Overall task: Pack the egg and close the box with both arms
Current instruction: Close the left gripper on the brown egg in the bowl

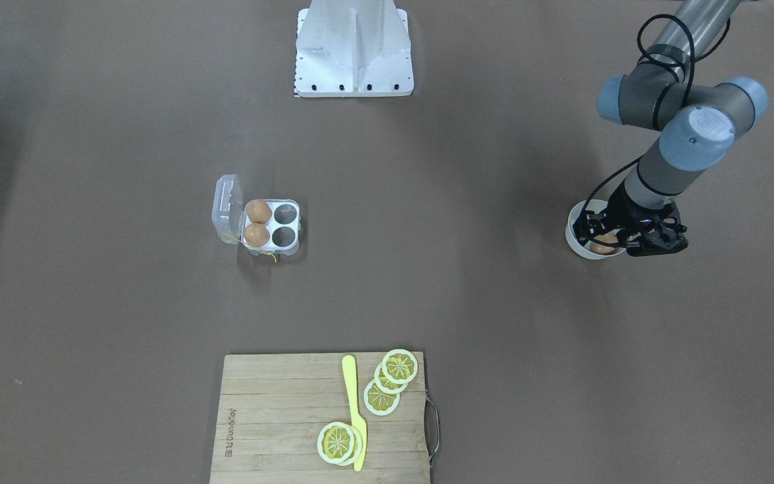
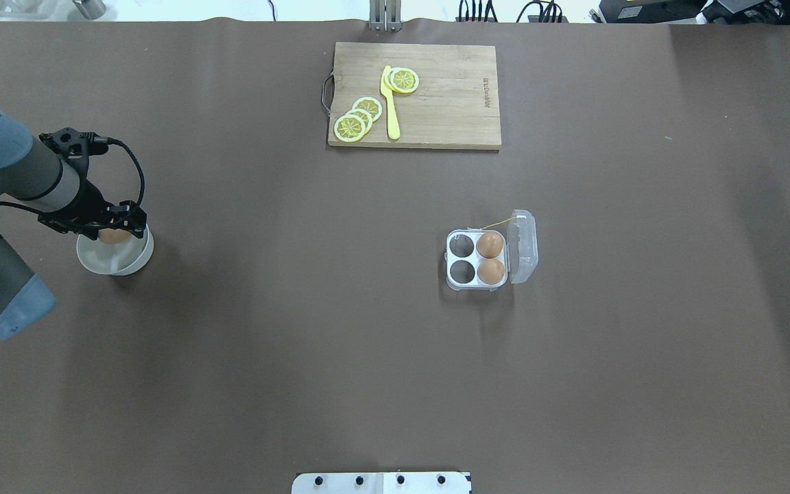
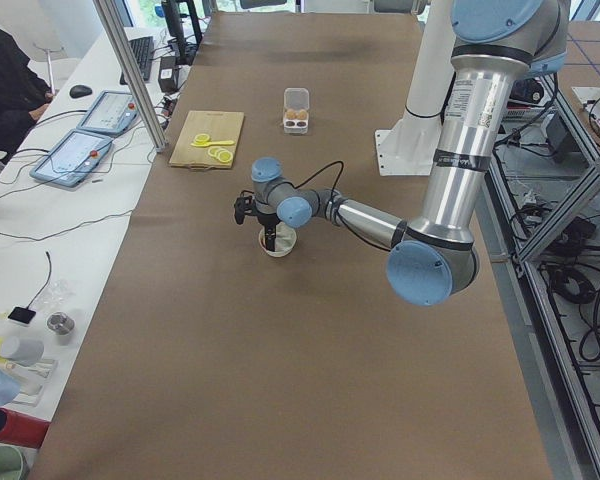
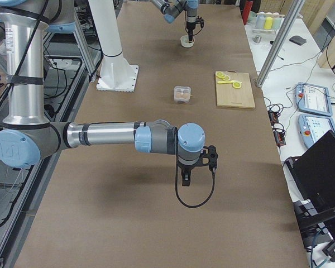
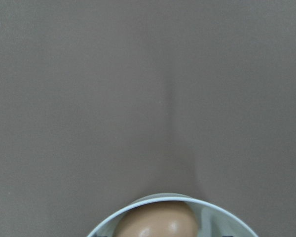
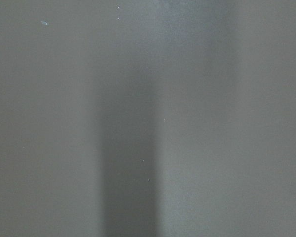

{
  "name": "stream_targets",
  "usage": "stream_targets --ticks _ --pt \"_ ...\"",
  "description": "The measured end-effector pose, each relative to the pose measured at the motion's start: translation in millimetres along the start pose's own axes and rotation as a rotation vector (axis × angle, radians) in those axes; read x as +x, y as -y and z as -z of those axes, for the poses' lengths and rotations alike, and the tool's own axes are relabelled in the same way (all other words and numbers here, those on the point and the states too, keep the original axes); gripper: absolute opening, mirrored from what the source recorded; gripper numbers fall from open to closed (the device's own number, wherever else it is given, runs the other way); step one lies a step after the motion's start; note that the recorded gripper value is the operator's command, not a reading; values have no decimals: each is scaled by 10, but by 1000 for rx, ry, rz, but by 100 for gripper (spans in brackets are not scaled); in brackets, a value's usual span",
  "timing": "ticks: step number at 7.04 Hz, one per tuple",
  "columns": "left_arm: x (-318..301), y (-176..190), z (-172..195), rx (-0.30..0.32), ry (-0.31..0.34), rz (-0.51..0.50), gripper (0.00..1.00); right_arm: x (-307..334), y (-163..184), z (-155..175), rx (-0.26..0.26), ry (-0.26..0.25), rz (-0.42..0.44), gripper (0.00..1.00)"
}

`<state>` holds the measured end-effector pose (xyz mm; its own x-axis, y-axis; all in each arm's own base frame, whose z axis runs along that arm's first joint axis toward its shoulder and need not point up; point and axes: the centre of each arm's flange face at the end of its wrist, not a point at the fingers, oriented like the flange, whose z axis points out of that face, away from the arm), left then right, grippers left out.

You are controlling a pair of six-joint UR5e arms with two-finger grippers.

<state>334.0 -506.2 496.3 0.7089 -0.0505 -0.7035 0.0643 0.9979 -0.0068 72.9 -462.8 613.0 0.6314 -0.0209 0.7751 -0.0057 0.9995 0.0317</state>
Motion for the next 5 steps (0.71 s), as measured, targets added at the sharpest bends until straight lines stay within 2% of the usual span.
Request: stream_targets --ticks 3,5 --pt "-26 3 -30 -4 5 4 64 -11 7 8 2 0 2 100" --pt "-21 4 -19 -2 4 4 57 -13 8 10 2 1 3 100"
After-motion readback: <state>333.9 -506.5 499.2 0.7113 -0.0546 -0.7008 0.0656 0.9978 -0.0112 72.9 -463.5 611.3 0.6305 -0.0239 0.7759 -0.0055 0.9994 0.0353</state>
